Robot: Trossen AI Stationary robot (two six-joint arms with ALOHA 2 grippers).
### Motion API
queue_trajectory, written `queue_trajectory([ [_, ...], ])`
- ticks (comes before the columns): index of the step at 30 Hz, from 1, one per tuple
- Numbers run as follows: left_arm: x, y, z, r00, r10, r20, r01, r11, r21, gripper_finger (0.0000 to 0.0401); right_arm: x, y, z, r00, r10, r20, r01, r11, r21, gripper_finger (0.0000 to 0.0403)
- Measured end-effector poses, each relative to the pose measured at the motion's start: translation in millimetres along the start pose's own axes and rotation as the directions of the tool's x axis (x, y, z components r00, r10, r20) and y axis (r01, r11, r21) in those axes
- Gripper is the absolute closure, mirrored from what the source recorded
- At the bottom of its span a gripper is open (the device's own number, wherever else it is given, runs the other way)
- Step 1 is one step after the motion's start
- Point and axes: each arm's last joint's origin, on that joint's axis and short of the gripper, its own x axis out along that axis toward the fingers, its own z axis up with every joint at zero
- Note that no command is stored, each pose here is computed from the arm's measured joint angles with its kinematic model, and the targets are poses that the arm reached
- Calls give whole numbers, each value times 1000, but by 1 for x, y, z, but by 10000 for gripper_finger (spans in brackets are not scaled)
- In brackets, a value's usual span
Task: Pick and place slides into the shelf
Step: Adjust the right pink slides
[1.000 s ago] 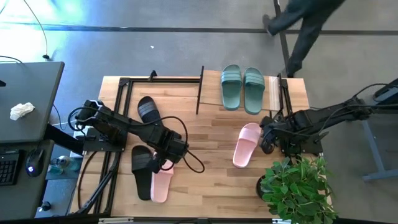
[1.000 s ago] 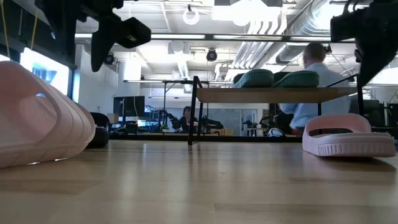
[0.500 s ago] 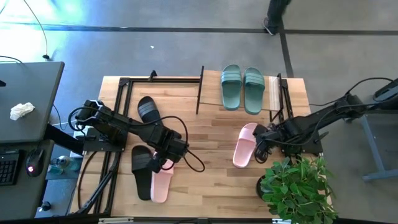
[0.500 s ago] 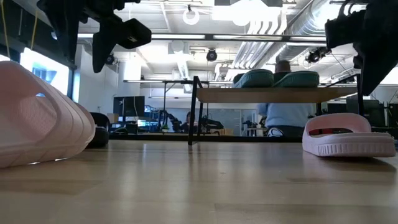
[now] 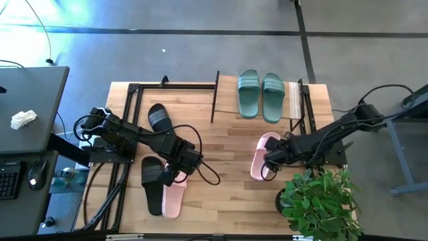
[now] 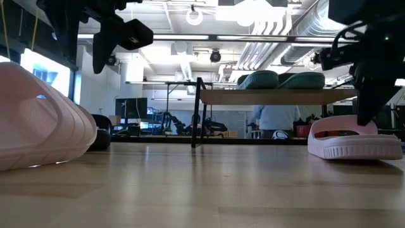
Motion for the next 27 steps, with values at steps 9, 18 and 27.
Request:
queue_trajectory([
  [9, 0, 0, 0, 1000, 0, 0, 0, 1000, -2, 241, 14, 10, 3, 997, -79, 18, 78, 997, 27, 324],
  [18, 0, 0, 0, 1000, 1, 0, -1, 1000, -1, 241, 2, 15, 16, 985, -100, 142, 102, 995, -5, 397],
  [27, 0, -1, -2, 1000, -11, -17, 11, 1000, -3, 241, -36, 38, 50, 941, 71, 331, -20, 988, -156, 401],
])
